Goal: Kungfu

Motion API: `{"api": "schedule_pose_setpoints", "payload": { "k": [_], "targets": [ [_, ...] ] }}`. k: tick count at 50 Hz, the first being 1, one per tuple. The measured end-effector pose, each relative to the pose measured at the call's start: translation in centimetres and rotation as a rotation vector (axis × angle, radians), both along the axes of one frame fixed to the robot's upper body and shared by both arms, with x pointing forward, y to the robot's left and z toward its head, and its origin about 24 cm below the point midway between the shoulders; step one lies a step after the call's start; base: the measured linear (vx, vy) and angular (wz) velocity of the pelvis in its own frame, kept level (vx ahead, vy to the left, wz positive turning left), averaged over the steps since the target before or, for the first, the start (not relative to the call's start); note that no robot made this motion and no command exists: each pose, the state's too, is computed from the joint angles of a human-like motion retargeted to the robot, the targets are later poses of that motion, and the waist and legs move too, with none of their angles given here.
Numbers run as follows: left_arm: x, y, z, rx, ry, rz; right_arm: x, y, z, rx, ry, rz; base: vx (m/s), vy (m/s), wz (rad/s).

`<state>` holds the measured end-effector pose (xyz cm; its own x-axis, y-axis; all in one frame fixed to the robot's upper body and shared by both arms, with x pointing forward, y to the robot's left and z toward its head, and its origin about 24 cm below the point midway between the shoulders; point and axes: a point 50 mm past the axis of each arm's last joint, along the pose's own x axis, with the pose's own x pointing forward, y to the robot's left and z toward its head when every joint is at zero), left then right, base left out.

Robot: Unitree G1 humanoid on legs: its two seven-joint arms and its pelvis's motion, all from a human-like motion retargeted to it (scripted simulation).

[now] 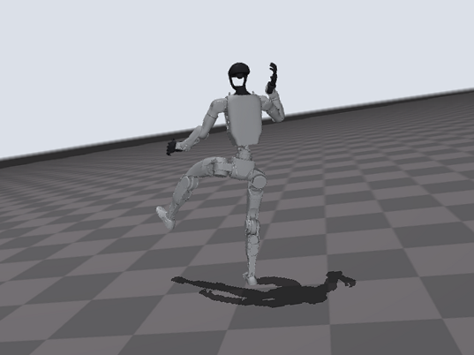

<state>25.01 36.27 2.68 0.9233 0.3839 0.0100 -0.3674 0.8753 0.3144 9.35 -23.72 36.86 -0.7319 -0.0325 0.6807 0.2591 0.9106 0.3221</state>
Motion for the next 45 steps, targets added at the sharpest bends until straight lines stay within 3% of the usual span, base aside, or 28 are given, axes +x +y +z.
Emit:
{"api": "schedule_pose_setpoints", "payload": {
  "k": [11,15,23,31,40,45],
  "targets": [
    [-5.8,-6.7,-6.0,-0.073,-0.153,0.31,-2.2,0.5,0.7,-0.187,0.083,0.081,0.18,0.12,0.05],
    [-5.9,-8.9,-7.4,-0.172,-0.111,0.291,-2.5,0.6,0.7,-0.182,0.083,0.052,0.11,0.04,0.65],
    [-5.1,-9.4,-6.8,-0.194,-0.143,0.292,-0.5,0.2,0.2,-0.155,0.19,0.048,0.18,0.06,0.55],
    [-3.9,-7.8,-3.1,-0.177,-0.319,0.337,7.6,-0.1,-0.4,-0.15,0.579,0.29,0.27,0.09,0.4],
    [-0.3,-4.2,5.8,-0.119,-0.638,0.327,19.6,3.5,-4.3,-0.329,1.063,0.666,0.5,0.19,1.19],
    [4.8,-4.3,12.1,-0.161,-0.776,0.232,25.2,5.9,-6.7,-0.45,1.342,0.574,0.74,0.18,2.06]
  ]
}}
